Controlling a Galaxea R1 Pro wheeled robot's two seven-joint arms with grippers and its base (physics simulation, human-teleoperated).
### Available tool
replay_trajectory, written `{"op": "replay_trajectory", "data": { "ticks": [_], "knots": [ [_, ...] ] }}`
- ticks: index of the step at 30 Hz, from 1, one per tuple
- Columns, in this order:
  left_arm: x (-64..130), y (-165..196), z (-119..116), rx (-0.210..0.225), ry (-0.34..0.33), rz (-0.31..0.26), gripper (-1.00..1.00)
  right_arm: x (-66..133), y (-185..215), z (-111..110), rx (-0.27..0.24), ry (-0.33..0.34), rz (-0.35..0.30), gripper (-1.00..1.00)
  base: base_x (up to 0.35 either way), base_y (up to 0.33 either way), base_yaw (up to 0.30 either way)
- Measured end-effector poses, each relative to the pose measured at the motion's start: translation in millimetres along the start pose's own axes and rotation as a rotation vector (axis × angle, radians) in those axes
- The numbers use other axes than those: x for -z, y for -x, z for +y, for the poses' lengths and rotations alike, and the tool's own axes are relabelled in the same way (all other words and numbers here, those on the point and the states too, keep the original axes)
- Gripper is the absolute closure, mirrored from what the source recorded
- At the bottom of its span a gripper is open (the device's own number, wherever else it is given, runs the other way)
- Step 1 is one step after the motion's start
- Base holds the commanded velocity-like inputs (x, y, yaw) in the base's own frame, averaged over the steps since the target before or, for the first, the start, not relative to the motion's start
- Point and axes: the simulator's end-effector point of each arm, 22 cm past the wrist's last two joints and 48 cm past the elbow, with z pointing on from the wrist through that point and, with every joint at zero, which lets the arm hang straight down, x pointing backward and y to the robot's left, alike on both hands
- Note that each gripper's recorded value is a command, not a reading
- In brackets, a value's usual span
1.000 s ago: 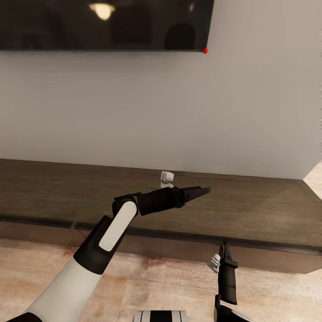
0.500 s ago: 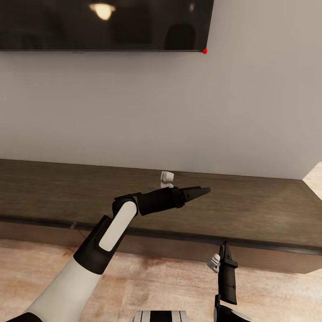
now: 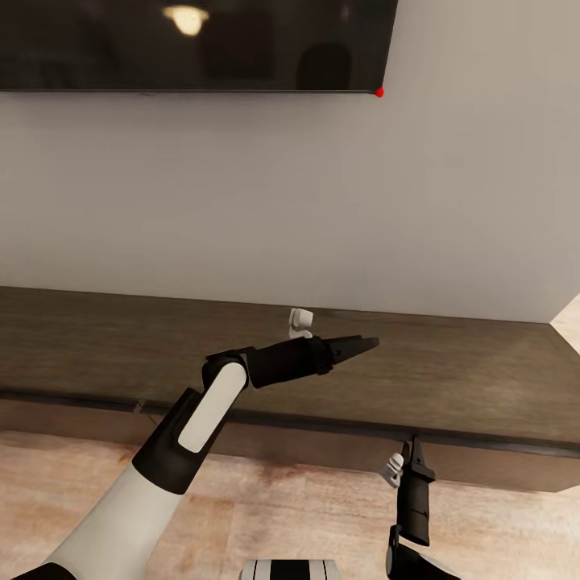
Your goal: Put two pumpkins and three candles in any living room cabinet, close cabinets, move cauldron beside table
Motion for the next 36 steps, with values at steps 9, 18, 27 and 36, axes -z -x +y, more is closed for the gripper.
{"op": "replay_trajectory", "data": {
  "ticks": [9,18,27,36],
  "knots": [
    [-0.3,0.0,-0.3,0.0,-0.001,0.0,-1.0,0.0,0.0,0.0,0.0,0.0,-0.001,1.0,0.0,0.0,0.0],
    [-0.4,0.0,-0.2,0.0,-0.001,0.0,-1.0,-4.8,3.6,0.2,-0.014,0.009,-0.003,1.0,-0.08,0.0,0.0],
    [-4.3,-7.8,-2.1,0.0,-0.005,0.02,-1.0,-3.7,3.2,0.1,-0.011,0.007,-0.002,1.0,-0.001,0.0,0.0],
    [-4.7,-8.6,-2.0,0.001,-0.005,0.022,-1.0,-5.4,5.4,0.3,-0.015,0.01,-0.009,1.0,-0.077,0.0,0.0]
  ]
}}
